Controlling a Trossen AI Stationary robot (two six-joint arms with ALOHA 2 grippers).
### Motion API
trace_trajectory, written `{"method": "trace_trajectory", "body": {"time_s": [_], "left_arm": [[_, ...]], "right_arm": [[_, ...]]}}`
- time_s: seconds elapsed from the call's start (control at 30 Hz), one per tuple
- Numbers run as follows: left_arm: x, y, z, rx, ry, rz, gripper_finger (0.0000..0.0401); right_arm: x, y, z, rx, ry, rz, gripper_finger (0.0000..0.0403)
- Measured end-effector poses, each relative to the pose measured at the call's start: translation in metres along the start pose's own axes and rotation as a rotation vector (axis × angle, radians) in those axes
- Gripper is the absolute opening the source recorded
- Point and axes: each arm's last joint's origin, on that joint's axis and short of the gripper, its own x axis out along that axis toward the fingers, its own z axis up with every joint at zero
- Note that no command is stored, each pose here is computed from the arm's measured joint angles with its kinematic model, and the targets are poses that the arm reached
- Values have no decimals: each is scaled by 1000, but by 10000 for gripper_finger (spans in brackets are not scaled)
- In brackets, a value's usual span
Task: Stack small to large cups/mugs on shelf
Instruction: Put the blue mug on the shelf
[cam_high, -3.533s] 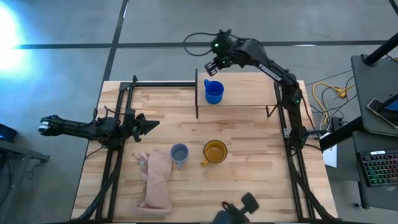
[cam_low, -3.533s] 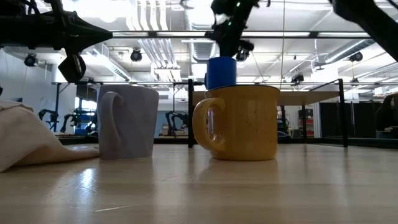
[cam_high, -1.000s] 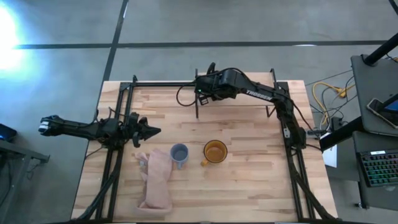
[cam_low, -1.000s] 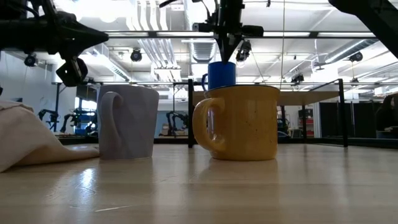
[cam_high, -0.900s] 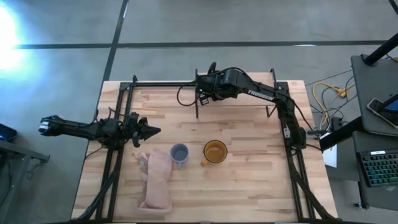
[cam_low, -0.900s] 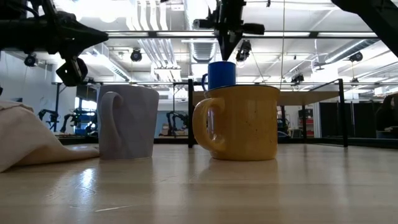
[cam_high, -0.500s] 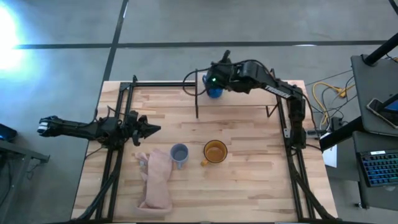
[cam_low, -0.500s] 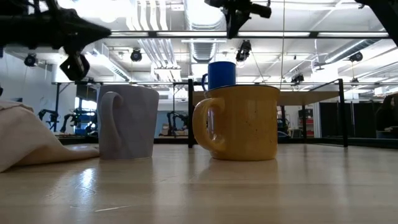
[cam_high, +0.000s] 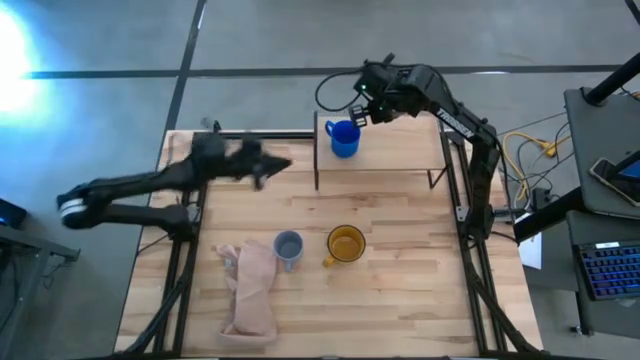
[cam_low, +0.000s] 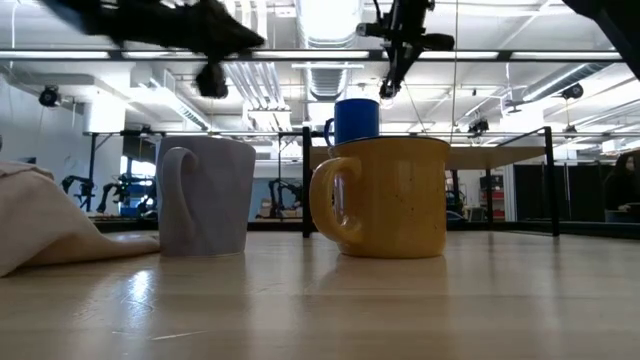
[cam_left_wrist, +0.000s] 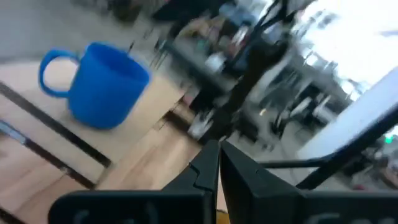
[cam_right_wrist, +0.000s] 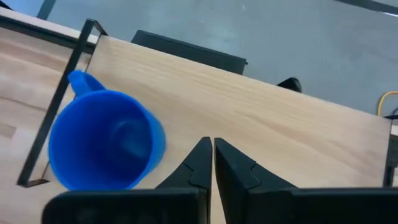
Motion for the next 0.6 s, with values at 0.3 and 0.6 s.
{"method": "trace_trajectory", "body": {"time_s": [0.3, 0.6], "left_arm": [[63, 63, 52, -105, 223, 58, 0], [91, 87, 99, 15, 108, 139, 0]], "right_arm": [[14, -29, 22, -95, 52, 35, 11], [19, -40, 29, -174, 66, 78, 11]]}}
